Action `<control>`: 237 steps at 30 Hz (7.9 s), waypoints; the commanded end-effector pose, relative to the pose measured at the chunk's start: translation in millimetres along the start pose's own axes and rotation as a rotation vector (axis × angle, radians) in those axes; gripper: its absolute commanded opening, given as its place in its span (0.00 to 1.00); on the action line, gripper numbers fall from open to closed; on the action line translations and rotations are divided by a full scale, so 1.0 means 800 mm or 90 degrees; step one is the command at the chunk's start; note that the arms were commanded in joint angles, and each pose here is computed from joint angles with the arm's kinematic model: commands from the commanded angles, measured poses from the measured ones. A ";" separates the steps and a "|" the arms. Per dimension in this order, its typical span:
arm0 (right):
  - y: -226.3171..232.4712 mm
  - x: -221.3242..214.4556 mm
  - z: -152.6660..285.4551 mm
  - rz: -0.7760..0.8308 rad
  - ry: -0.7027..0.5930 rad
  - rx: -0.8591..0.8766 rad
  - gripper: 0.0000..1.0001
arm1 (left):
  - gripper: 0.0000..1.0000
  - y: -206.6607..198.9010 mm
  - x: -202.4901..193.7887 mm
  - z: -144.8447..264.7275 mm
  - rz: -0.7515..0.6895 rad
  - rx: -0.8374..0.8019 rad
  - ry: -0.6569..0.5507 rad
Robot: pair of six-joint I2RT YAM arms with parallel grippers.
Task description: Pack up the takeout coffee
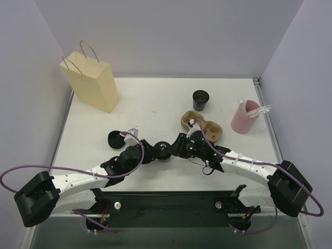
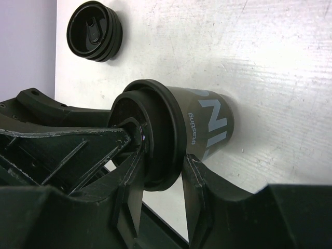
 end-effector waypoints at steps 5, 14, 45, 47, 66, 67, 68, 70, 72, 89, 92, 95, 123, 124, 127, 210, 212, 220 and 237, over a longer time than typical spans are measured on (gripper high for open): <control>-0.058 -0.009 -0.021 0.085 0.086 -0.099 0.00 | 0.49 0.043 -0.091 0.024 -0.098 0.051 0.235; -0.086 -0.010 -0.034 0.070 0.123 -0.145 0.05 | 0.49 0.041 -0.086 0.020 -0.102 0.072 0.240; -0.006 0.028 -0.035 0.038 0.148 -0.050 0.34 | 0.49 0.042 -0.083 0.010 -0.085 0.128 0.272; -0.004 0.029 -0.035 0.035 0.142 -0.046 0.34 | 0.49 0.042 -0.080 0.009 -0.081 0.128 0.270; -0.029 0.030 -0.049 0.113 0.230 -0.162 0.18 | 0.59 0.010 0.018 0.006 -0.123 0.024 0.218; -0.030 0.029 -0.049 0.114 0.236 -0.165 0.17 | 0.61 0.009 0.022 0.006 -0.130 0.021 0.218; -0.030 0.029 -0.050 0.115 0.240 -0.165 0.17 | 0.61 0.011 0.031 0.004 -0.141 0.023 0.209; -0.026 0.030 -0.051 0.121 0.246 -0.160 0.17 | 0.63 0.008 0.034 0.003 -0.148 0.004 0.222; -0.025 0.032 -0.053 0.124 0.247 -0.157 0.16 | 0.63 0.012 0.040 0.000 -0.154 0.004 0.222; -0.010 0.054 -0.061 0.107 0.246 -0.144 0.32 | 0.55 0.060 0.018 -0.021 -0.127 0.023 0.261; 0.000 0.065 -0.060 0.085 0.221 -0.128 0.35 | 0.53 0.072 0.002 -0.019 -0.104 0.044 0.266; 0.010 0.075 -0.057 0.066 0.207 -0.108 0.38 | 0.52 0.081 -0.010 -0.018 -0.084 0.057 0.272; 0.032 0.076 -0.013 -0.100 0.077 -0.051 0.48 | 0.50 0.092 -0.022 -0.019 -0.062 0.097 0.264; 0.032 0.075 -0.014 -0.101 0.072 -0.053 0.48 | 0.51 0.091 -0.021 -0.019 -0.062 0.097 0.263; 0.033 0.070 -0.016 -0.110 0.069 -0.046 0.48 | 0.51 0.091 -0.022 -0.019 -0.062 0.098 0.265; 0.025 0.094 -0.048 0.023 0.107 -0.045 0.50 | 0.50 0.116 -0.044 -0.012 -0.076 0.186 0.313; 0.017 0.093 -0.052 0.029 0.110 -0.059 0.47 | 0.50 0.115 -0.043 -0.012 -0.077 0.187 0.311; -0.003 0.082 -0.057 0.028 0.118 -0.065 0.26 | 0.50 0.117 -0.045 -0.012 -0.080 0.192 0.318; -0.094 0.034 -0.065 -0.038 0.146 -0.096 0.21 | 0.50 0.131 -0.059 -0.009 -0.078 0.221 0.338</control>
Point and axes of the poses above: each gripper's point midway between its finger pads, its own z axis back along the fingers, its own y axis along the line the jaws close on, x = y × z, the point moved 6 cm from there along z, back along the fingers, and after that the axes turned 14 degrees about -z, right-handed, at the moved point
